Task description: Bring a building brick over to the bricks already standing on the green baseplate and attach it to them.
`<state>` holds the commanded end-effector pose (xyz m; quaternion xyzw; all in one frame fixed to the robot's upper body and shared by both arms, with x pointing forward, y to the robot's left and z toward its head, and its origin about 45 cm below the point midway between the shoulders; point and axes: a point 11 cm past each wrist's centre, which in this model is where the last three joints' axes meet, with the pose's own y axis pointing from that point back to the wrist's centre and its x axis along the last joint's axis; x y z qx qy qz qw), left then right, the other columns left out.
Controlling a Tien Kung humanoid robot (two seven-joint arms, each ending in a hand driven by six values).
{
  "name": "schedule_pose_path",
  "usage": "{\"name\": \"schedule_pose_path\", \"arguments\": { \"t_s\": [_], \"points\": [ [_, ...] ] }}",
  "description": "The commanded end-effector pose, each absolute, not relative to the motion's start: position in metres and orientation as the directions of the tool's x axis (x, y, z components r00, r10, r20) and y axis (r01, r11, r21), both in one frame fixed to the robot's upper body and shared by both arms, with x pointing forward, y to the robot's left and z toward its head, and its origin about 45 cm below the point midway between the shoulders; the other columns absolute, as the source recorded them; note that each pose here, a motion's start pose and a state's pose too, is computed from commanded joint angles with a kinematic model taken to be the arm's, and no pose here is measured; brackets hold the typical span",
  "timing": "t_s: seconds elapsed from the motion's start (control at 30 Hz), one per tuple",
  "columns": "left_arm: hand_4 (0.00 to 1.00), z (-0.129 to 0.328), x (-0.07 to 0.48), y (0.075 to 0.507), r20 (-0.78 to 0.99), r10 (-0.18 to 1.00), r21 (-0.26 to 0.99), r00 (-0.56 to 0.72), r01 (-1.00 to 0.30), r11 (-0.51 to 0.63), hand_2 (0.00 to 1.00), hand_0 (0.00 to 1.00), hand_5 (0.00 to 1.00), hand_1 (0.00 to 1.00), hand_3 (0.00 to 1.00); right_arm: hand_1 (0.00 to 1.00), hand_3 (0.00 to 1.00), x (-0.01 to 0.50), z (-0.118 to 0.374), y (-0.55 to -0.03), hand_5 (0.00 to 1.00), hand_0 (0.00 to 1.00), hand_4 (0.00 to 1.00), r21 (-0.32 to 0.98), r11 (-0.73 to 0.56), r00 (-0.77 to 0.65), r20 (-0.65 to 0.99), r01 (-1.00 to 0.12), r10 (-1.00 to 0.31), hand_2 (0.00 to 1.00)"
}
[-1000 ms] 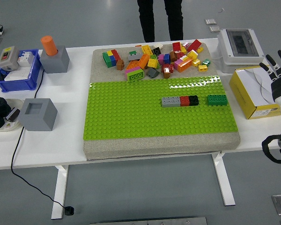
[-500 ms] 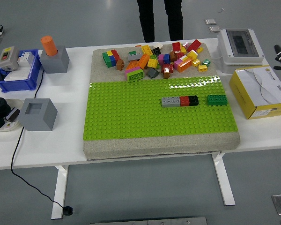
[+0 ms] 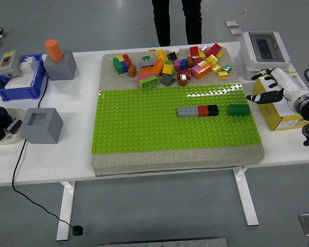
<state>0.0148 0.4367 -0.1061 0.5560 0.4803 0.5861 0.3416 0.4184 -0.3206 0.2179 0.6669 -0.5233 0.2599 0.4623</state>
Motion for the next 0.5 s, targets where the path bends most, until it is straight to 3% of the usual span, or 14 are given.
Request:
{"name": "schedule_pose_path", "arguments": {
  "t_s": [0.23, 0.5],
  "points": [
    [0.998, -0.105, 0.016, 0.439, 0.327, 0.933, 0.942, -0.149, 0.131, -0.309, 0.723, 0.782, 0.853, 0.775, 0.453, 0.962, 0.774, 0.417, 0.204, -0.301, 0.142, 0.850, 0.862, 0.372, -0.023, 0.372, 0.919, -0.928, -0.130, 0.998],
    [0.998, -0.105, 0.016, 0.440, 0.328, 0.933, 0.942, -0.147, 0.131, -0.310, 0.723, 0.782, 0.853, 0.775, 0.453, 0.962, 0.775, 0.425, 0.197, -0.300, 0.150, 0.853, 0.867, 0.337, 0.010, 0.336, 0.937, -0.941, 0.090, 0.998]
  ]
}}
